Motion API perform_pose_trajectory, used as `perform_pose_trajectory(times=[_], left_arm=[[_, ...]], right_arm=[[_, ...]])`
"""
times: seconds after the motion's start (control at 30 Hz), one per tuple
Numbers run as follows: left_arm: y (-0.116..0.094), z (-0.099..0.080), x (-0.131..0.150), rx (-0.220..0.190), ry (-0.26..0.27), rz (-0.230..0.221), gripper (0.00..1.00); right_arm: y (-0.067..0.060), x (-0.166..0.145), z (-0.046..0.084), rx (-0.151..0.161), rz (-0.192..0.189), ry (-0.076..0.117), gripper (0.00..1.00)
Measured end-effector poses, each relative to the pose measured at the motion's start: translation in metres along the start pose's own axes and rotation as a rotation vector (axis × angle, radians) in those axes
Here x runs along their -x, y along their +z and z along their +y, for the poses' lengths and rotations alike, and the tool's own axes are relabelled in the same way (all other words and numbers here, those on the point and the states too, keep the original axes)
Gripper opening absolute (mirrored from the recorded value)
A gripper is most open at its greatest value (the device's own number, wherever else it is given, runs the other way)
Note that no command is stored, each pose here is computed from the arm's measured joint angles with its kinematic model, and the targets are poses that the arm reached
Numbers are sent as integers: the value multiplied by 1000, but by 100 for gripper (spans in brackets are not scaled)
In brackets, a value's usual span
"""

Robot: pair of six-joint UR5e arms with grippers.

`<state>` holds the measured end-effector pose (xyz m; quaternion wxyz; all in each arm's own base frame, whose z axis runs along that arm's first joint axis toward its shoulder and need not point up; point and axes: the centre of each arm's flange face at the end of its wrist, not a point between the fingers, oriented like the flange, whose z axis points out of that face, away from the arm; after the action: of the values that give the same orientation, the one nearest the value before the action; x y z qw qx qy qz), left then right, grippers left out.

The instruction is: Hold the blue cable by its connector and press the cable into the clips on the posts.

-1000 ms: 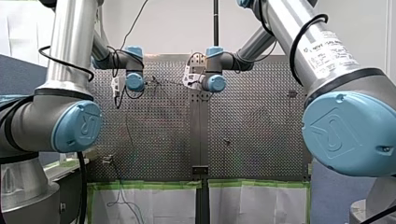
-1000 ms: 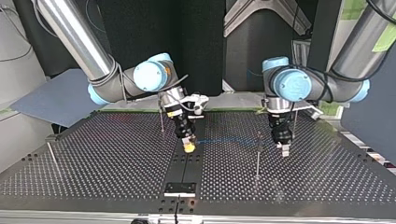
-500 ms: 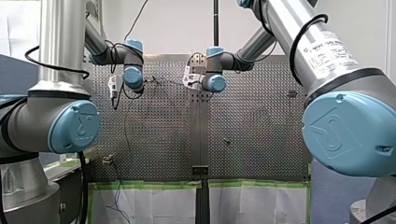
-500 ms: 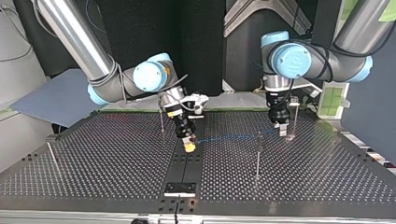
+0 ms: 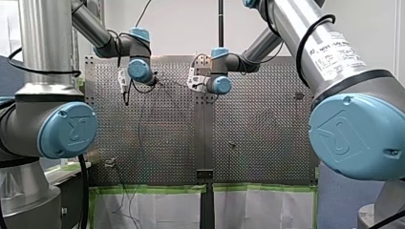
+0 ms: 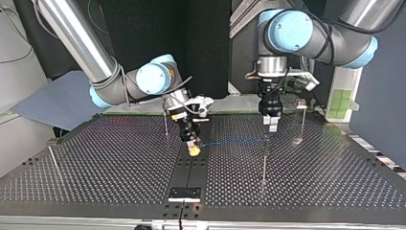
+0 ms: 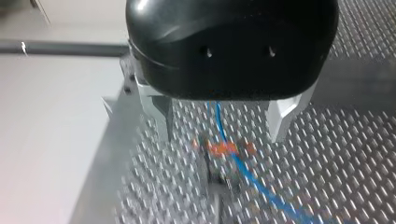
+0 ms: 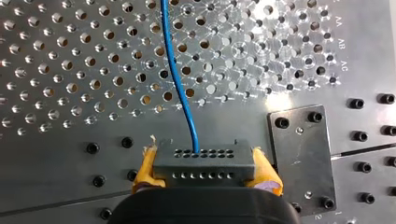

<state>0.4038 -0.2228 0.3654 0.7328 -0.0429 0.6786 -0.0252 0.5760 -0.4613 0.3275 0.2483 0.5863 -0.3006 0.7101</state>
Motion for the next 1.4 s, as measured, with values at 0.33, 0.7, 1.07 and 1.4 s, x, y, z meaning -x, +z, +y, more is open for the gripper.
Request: perform_pose_trajectory(times=[0.33, 0.7, 1.07, 1.4], left_arm=[[-8, -8, 0, -5, 6, 8, 100], [-9, -3, -1, 43, 23, 17, 100], [-10, -3, -1, 47, 23, 17, 100], [-9, -6, 0, 33, 57, 9, 100]], right_arm=[[0, 0, 1, 1, -2, 0, 0], [0, 0, 1, 2, -6, 0, 0], [0, 1, 1, 2, -8, 2, 0], [0, 2, 3, 5, -7, 2, 0]])
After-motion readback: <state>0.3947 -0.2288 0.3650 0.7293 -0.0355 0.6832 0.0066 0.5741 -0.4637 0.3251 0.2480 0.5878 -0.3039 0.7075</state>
